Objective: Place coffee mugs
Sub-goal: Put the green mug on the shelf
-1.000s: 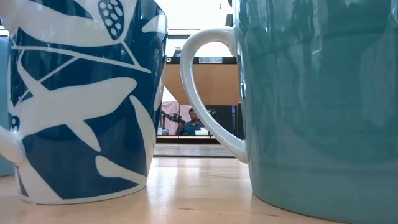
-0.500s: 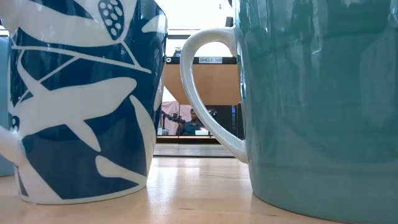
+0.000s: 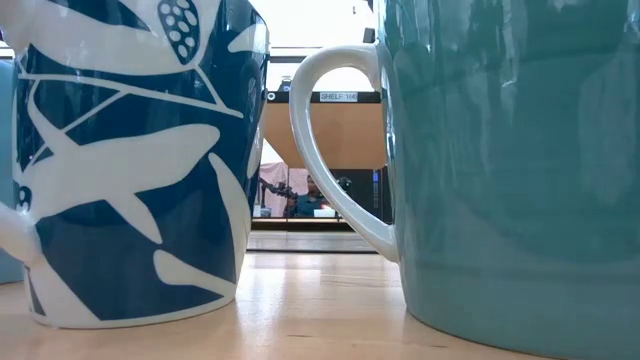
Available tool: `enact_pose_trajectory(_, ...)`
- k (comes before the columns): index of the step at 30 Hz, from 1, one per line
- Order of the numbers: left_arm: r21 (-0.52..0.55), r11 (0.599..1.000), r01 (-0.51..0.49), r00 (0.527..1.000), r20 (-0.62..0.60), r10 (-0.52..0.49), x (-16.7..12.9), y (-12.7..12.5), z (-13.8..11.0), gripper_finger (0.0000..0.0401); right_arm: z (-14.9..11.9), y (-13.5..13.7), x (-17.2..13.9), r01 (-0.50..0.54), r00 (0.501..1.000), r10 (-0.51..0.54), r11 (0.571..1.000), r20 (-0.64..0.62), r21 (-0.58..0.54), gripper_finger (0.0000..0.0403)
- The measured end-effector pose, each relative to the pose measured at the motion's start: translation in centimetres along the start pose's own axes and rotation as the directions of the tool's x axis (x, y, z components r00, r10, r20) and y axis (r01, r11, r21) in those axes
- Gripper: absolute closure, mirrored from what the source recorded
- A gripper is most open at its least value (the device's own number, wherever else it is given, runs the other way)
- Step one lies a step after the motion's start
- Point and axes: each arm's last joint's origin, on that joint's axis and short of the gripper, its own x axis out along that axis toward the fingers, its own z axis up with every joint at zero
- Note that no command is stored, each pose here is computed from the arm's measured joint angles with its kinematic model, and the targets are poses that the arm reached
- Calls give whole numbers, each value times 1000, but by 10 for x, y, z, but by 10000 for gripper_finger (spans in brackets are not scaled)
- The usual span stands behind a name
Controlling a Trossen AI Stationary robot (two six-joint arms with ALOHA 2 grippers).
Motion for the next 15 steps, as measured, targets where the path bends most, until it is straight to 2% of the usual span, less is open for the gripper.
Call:
enact_pose_trajectory(8, 43, 999, -6, 1000, -5, 7, 0, 0, -1, 280, -1, -1, 0, 7, 1000, -7, 999, 1, 34, 301)
enact_pose_trajectory(12, 39, 997, -64, 998, 10, 64, 0, 4, 0, 280, 0, -3, 0, 26, 1000, -27, 999, 10, 38, 301)
enact_pose_trajectory(15, 8, 994, -106, 994, -27, 107, 0, 8, 0, 280, 1, -3, 0, 32, 999, -33, 999, 8, 38, 301)
